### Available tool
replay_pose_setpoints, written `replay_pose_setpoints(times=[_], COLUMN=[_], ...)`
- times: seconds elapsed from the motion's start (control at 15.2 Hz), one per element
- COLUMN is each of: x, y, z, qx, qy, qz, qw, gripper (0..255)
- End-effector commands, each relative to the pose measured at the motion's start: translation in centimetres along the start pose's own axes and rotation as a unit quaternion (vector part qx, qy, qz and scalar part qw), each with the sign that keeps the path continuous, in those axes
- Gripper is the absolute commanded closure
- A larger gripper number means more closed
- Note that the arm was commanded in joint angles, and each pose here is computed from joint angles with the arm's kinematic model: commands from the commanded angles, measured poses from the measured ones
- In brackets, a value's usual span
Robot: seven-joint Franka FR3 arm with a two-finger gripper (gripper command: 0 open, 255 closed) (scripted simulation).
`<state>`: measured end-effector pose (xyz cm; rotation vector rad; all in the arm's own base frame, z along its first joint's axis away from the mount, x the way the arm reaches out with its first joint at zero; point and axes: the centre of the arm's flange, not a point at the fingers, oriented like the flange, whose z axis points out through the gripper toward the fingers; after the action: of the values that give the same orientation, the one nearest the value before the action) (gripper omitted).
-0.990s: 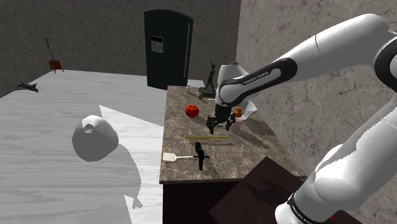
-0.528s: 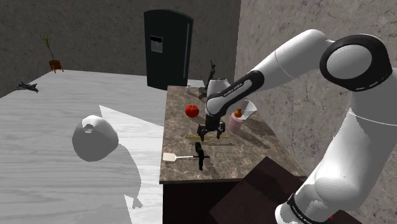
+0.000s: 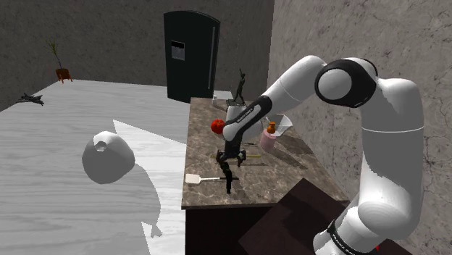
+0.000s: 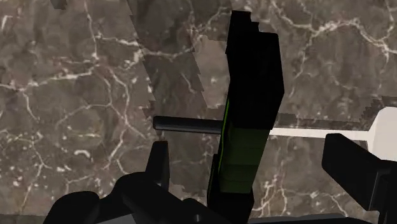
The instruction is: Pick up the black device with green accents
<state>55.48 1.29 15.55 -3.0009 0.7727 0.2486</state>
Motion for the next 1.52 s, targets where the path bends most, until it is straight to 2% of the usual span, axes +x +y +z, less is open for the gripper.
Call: replay_pose_setpoints(times=[0.0, 0.46, 0.59, 0.66, 1.25, 1.45], x=[1.2, 1.8, 1.8, 1.8, 1.8, 1.6], y=[-0.4, -0.5, -0.5, -0.5, -0.5, -0.4], z=[1.6, 5.6, 5.6, 5.6, 5.6, 4.0], qx=[0.001, 0.001, 0.001, 0.001, 0.001, 0.001], qy=[-0.003, -0.003, -0.003, -0.003, -0.003, -0.003], qz=[0.008, 0.008, 0.008, 0.008, 0.008, 0.008], qw=[1.0000, 1.0000, 1.0000, 1.0000, 1.0000, 1.0000], gripper=[0, 0, 0, 255, 255, 255])
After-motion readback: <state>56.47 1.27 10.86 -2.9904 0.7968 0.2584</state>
